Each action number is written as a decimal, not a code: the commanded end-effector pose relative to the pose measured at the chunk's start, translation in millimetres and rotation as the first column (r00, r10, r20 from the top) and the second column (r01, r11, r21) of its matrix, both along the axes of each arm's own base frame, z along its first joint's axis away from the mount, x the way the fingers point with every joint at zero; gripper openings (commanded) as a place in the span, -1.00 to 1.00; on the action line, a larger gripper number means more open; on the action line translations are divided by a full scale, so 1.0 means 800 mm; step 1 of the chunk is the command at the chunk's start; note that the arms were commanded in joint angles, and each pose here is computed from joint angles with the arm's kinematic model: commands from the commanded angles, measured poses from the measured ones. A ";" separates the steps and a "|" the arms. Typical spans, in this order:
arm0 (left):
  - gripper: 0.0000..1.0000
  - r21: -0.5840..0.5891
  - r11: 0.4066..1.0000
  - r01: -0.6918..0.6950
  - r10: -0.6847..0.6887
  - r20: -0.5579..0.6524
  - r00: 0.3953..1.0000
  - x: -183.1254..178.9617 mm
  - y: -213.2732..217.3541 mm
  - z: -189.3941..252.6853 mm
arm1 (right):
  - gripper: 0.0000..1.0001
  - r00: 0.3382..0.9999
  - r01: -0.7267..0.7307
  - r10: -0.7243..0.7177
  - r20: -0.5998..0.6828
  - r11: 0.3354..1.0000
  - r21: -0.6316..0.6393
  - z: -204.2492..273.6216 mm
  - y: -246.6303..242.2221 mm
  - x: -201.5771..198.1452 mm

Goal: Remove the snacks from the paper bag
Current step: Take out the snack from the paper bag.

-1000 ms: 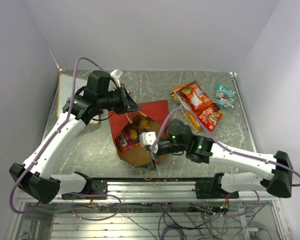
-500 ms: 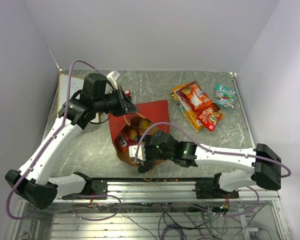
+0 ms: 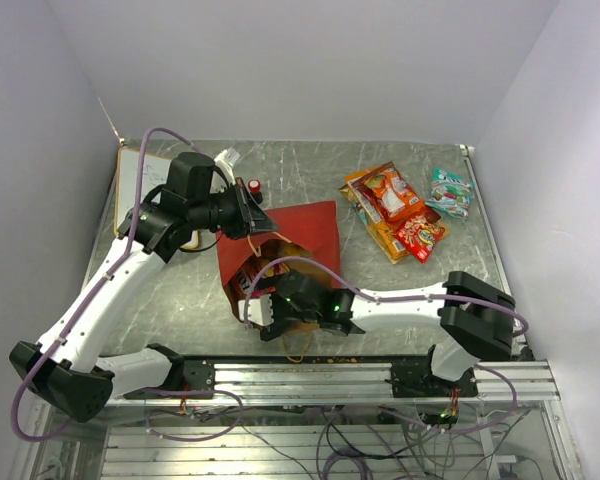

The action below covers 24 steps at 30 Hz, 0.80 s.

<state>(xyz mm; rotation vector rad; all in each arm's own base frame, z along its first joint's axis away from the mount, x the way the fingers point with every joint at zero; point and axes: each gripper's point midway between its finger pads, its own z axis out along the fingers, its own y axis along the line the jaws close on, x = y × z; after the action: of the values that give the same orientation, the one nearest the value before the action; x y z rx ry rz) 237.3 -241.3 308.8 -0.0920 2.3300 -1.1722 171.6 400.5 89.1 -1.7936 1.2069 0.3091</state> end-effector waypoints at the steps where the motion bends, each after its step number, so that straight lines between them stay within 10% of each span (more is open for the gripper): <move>1: -0.86 -0.049 0.999 0.008 -0.007 0.028 1.000 -0.005 0.000 0.022 | 0.55 0.996 0.005 -0.009 0.088 0.999 0.036 0.012 0.025 0.019; 24: -0.86 0.109 0.988 0.114 -0.112 -0.026 0.993 0.000 0.002 -0.002 | -0.14 0.976 0.121 -0.113 0.184 0.992 -0.031 -0.050 0.030 0.087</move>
<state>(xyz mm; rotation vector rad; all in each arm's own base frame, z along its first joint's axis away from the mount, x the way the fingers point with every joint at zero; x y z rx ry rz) 240.7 -246.5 302.6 -0.0111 2.4165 -1.1372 226.5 421.4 48.4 -1.7959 1.1708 0.0694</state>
